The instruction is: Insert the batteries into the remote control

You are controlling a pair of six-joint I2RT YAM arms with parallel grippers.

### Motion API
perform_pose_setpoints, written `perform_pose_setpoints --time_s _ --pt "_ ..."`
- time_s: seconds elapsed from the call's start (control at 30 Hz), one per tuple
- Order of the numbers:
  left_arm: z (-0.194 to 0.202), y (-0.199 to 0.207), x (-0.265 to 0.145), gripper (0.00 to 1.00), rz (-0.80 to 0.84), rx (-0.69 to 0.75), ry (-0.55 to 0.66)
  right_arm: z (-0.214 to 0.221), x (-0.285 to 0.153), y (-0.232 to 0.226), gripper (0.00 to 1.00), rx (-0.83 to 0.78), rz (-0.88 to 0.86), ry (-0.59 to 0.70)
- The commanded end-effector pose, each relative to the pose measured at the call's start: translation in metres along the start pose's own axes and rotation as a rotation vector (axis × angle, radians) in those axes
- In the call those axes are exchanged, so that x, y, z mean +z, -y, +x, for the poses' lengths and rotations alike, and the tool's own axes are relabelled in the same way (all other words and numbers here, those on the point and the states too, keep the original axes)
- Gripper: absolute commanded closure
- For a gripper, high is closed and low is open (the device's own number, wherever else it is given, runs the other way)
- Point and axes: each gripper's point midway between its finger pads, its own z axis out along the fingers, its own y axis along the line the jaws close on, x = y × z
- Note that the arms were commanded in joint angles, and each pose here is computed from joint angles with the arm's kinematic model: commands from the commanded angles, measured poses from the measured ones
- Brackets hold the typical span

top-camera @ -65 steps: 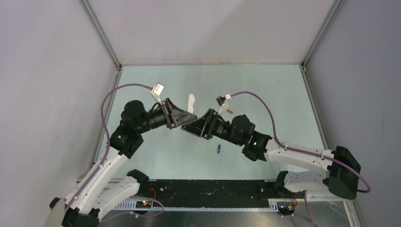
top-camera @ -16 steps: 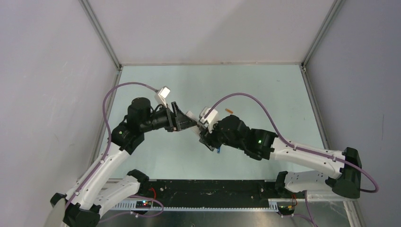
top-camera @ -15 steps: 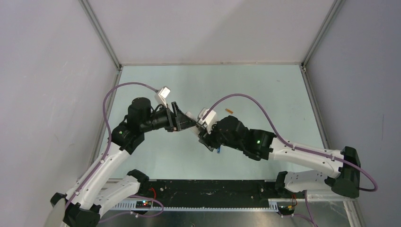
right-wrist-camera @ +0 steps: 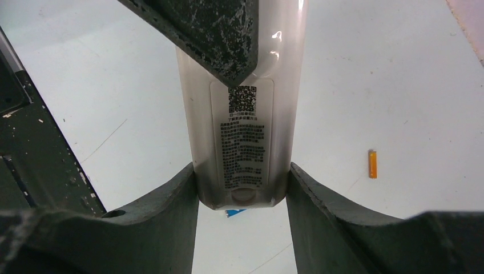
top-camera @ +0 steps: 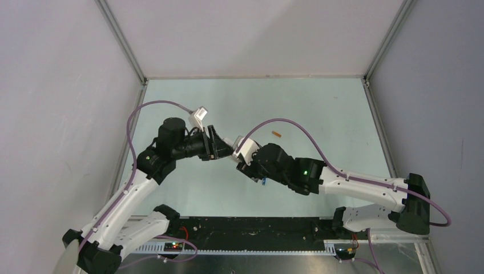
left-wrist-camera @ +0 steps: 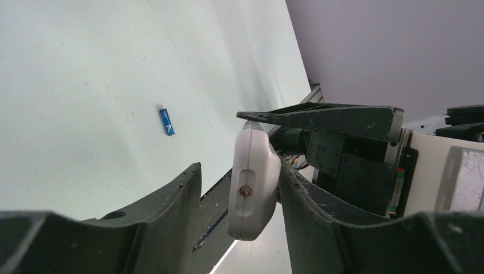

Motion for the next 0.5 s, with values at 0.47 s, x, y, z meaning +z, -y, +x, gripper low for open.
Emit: perform_pose_setpoints --time_s 0.47 --pt "-0.0051 0.0017 0.0043 0.80 0.001 0.026 -0.021 -0.0290 -0.0065 -0.0047 0.69 -0.032 -0.050 0.080"
